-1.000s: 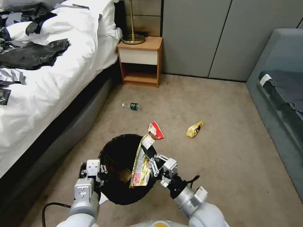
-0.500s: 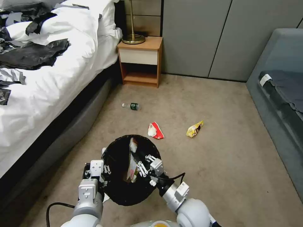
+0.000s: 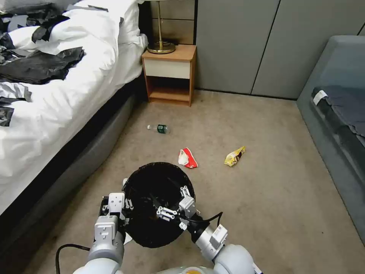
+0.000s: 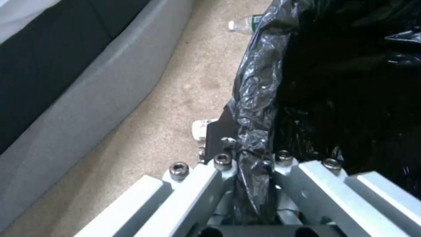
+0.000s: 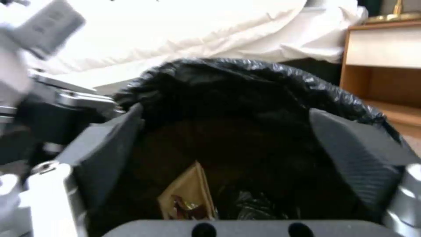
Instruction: Pick up the trash bin, then pick up the garbage from the floor and place it into the trash bin.
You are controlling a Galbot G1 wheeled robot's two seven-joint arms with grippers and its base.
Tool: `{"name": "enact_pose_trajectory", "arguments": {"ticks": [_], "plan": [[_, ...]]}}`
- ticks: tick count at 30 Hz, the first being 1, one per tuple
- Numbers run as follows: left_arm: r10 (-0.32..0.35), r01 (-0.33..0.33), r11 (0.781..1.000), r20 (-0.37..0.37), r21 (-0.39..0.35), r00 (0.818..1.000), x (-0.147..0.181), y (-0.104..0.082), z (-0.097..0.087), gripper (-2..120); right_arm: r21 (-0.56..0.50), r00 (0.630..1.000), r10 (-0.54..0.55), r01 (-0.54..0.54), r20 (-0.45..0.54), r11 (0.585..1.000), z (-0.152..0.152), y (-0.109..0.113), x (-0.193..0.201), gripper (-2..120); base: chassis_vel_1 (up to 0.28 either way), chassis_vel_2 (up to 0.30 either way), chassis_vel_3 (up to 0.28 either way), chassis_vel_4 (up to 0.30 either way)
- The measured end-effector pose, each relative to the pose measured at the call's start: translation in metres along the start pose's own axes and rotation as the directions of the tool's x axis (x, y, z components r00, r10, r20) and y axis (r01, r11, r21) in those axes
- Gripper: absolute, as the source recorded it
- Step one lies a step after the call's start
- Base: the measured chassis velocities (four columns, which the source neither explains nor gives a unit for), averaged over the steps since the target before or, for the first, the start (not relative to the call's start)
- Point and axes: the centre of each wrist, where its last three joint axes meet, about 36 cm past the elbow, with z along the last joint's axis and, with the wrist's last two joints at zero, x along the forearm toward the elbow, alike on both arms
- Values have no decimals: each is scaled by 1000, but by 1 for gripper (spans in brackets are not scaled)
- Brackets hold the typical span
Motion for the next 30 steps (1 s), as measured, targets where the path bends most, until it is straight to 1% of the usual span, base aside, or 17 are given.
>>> {"name": "enact_pose_trajectory", "arguments": {"ticks": [1, 3, 5, 6, 7, 9, 10, 12, 13, 14, 15, 16, 17, 20, 24, 26, 30], "plan": [[-1, 1, 1000, 2, -1, 1000, -1, 1, 0, 0, 17, 1000, -3, 2, 14, 1000, -4, 1, 5, 98, 0, 0, 0, 0], [-2, 2, 1000, 1, -2, 1000, -1, 1, 0, 0, 30, 999, -2, 1, 32, 1000, -8, 0, 6, 99, 0, 0, 0, 0], [-1, 1, 1000, -4, -4, 1000, -3, 1, 2, 0, 89, 994, 29, -38, 103, 995, -24, -8, 8, 100, 0, 0, 0, 0], [-1, 1, 1000, -4, -4, 1000, -3, 1, 2, 0, 89, 994, 29, -38, 103, 995, -24, -8, 8, 100, 0, 0, 0, 0], [-2, 2, 1000, -4, -5, 1000, -4, 1, 2, 0, 103, 991, 48, -62, 128, 993, -31, -9, 8, 100, 0, 0, 0, 0], [-6, 6, 1000, -6, -6, 1000, -5, 3, 3, 0, 106, 969, 150, -173, 195, 979, -52, -9, 9, 100, 0, 0, 0, 0], [-6, 6, 1000, -6, -6, 1000, -5, 3, 3, 0, 106, 969, 150, -173, 195, 979, -52, -9, 9, 100, 0, 0, 0, 0], [-8, 8, 1000, -5, -6, 1000, -6, 4, 3, 0, 90, 948, 227, -252, 225, 964, -63, -8, 11, 100, 0, 0, 0, 0], [-8, 8, 1000, -5, -6, 1000, -6, 4, 3, 0, 90, 948, 227, -252, 225, 964, -63, -8, 11, 100, 0, 0, 0, 0], [-10, 10, 1000, -5, -6, 1000, -6, 5, 3, 0, 76, 921, 301, -328, 247, 941, -71, -8, 16, 100, 0, 0, 0, 0], [-10, 10, 1000, -6, -5, 1000, -6, 6, 3, 0, 68, 907, 337, -364, 253, 929, -74, -8, 20, 100, 0, 0, 0, 0], [-11, 11, 1000, -6, -5, 1000, -6, 6, 4, 0, 62, 893, 368, -396, 260, 916, -75, -8, 25, 100, 0, 0, 0, 0], [-11, 11, 1000, -6, -5, 1000, -6, 6, 4, 0, 62, 893, 368, -396, 260, 916, -75, -8, 25, 100, 0, 0, 0, 0], [-16, 16, 1000, -8, 1, 1000, -6, 9, 3, 0, 81, 866, 414, -451, 281, 889, -72, -13, 41, 100, 0, 0, 0, 0], [-20, 20, 1000, -4, 5, 1000, -4, 10, 2, 0, 89, 851, 442, -482, 284, 871, -66, -17, 50, 100, 0, 0, 0, 0], [-23, 23, 1000, -1, 8, 1000, -3, 12, 0, 0, 99, 835, 472, -515, 283, 852, -58, -22, 59, 100, 0, 0, 0, 0], [-24, 24, 1000, -1, 10, 1000, -3, 12, 0, 0, 107, 815, 509, -553, 278, 827, -48, -27, 69, 100, 0, 0, 0, 0]]}}
